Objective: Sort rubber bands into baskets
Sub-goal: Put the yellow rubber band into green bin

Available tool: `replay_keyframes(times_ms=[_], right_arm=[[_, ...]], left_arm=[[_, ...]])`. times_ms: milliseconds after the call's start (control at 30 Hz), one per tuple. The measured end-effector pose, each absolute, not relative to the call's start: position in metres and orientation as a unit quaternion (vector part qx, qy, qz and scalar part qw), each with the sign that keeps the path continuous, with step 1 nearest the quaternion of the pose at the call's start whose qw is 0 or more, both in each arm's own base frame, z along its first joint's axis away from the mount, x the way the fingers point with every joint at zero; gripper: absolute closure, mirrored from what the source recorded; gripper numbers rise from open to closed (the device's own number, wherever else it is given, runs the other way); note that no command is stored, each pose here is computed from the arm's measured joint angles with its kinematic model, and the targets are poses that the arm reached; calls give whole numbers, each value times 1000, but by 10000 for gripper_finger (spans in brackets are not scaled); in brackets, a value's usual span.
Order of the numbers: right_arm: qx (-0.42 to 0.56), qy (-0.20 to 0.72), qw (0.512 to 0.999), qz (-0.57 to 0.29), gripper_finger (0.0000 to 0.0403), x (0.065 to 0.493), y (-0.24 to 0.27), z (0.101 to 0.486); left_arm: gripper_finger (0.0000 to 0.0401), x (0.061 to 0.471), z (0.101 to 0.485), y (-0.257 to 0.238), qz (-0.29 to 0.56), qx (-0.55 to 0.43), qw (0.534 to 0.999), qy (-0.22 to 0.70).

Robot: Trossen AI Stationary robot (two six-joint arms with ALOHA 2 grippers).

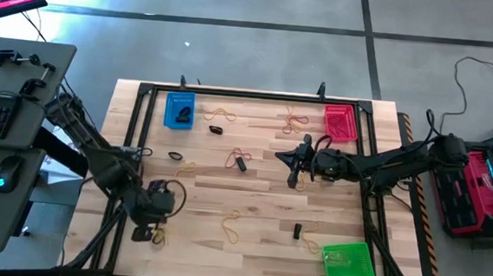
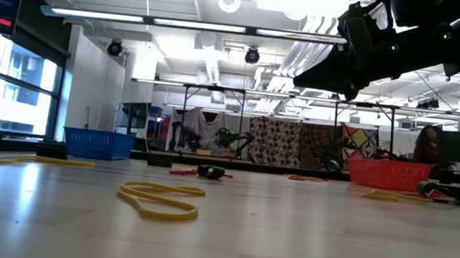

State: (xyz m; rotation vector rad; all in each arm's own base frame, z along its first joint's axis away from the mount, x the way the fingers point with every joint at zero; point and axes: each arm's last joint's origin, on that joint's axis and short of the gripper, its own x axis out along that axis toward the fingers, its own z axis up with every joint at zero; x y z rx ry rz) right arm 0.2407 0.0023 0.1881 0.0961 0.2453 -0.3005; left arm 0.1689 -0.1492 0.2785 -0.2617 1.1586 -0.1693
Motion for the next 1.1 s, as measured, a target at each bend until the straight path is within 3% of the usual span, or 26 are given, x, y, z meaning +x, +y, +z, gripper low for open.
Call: replay_keyframes(times_ms=[200,433,867,1100], right_arm=[[49,122,981,-145,402,241,3,188],[47,118,985,-119,402,241,14,189],[16,104,991,-83,400,243,41,201],[15,102,992,-69,325,253,50,208]], left_arm=[[401,187,282,-136,-53,-120,861,492],[401,217,294,-120,-12,-66,932,355],[401,257,271,-73,-67,-40,982,174],[401,262,264,-51,-50,-16,988,143]])
